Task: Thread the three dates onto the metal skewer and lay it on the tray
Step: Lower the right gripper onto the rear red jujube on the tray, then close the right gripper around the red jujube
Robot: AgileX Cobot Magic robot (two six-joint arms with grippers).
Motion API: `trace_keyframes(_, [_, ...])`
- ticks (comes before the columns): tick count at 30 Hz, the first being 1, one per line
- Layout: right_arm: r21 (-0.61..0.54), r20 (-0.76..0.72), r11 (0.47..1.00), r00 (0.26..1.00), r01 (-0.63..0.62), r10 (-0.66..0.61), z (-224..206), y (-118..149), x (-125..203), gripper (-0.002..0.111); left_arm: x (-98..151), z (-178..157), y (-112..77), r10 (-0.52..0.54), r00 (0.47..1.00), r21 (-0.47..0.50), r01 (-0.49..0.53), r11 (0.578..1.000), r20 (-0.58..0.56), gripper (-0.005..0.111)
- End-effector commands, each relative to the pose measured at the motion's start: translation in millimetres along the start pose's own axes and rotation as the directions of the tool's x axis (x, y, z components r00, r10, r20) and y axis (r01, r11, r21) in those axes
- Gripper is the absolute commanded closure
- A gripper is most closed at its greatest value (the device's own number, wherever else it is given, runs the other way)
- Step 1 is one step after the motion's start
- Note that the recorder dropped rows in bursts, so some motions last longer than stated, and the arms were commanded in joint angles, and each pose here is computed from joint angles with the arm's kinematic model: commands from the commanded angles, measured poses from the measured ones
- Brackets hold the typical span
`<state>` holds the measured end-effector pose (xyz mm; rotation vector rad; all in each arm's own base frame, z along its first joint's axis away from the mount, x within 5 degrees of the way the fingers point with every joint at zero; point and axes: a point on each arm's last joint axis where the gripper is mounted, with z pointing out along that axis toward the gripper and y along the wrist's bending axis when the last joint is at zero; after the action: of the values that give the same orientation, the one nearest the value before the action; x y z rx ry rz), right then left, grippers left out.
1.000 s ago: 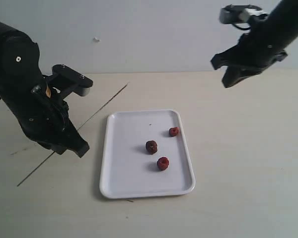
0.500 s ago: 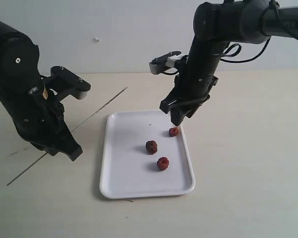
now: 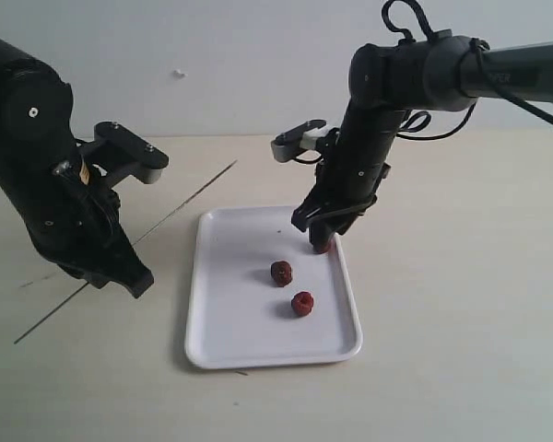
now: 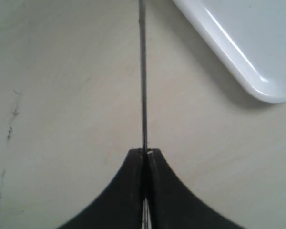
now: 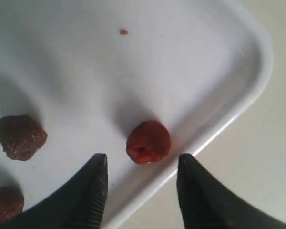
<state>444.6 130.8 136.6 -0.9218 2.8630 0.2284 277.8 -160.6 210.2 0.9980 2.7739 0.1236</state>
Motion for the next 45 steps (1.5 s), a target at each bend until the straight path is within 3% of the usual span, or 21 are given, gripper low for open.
trace_keyframes(1, [-0.001,-0.002,0.999,0.999,0.042,-0.042,4,-1,-1,0.062,-2,-5,1.8,-0.003,1.0,-0.009,0.003,1.0,0.025,0.107])
trace_keyframes(6, [-0.011,0.021,0.999,0.999,0.038,-0.038,5,0,-3,0.053,-2,-5,1.8,-0.003,1.0,-0.009,0.003,1.0,0.025,0.107])
trace_keyframes(30, [-0.026,0.007,0.998,0.999,0.05,-0.05,21,-2,-2,0.053,-3,-5,1.9,-0.006,0.999,-0.009,0.007,1.0,0.034,0.107])
trace_keyframes(45, [0.016,-0.078,0.99,0.987,0.142,-0.14,20,-6,6,0.053,-3,-5,1.9,-0.005,0.999,-0.009,0.005,1.0,0.036,0.107])
